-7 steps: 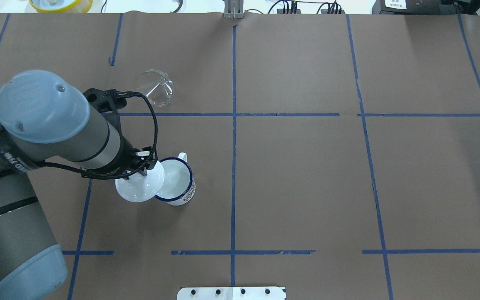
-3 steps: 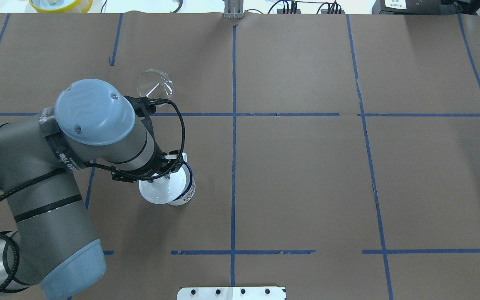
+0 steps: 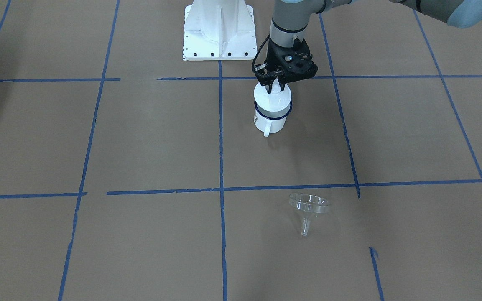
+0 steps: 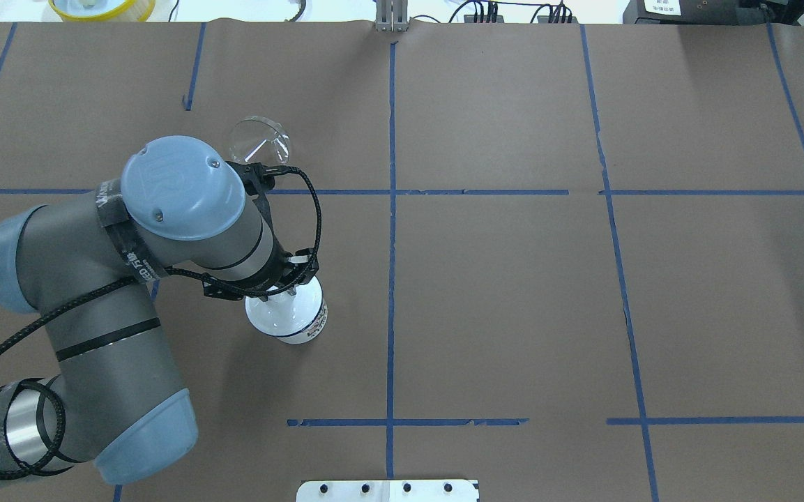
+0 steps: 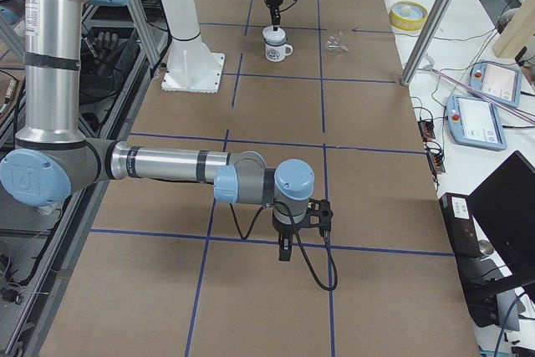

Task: Remove funnel from cup
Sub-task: 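Lower the lid onto the mug opening and open the left gripper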

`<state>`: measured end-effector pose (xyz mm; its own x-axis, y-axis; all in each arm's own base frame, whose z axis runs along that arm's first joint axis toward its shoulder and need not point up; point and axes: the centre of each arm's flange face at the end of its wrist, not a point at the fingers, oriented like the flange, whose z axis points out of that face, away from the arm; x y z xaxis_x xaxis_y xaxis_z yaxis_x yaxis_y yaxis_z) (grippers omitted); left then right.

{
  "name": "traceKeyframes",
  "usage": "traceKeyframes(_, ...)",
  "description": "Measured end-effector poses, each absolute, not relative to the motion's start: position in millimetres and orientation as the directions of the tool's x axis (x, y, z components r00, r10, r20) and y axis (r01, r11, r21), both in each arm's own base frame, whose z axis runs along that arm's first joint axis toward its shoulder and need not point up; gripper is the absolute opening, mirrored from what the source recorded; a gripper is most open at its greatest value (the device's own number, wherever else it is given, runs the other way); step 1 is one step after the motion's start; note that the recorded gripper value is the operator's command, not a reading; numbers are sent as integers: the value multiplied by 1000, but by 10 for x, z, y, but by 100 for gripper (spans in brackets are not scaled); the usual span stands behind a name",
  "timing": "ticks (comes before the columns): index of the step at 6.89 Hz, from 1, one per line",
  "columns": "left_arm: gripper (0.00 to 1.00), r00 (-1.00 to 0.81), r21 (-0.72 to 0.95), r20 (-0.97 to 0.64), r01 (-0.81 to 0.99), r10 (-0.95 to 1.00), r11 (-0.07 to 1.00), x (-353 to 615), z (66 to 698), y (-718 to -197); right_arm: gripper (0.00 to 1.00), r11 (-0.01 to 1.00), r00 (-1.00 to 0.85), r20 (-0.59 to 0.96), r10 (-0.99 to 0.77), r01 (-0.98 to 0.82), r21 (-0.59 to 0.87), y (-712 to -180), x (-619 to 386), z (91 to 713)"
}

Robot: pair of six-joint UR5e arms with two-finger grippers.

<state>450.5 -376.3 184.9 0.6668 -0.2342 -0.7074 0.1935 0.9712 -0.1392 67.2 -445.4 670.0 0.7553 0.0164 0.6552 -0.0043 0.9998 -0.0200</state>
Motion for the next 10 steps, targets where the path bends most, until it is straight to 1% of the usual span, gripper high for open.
traceKeyframes(10,0,667,-137,-708,192,-232,972,4605,1951,-3820,100,1000,755,655,16,-4,-20,-4454,672,6700)
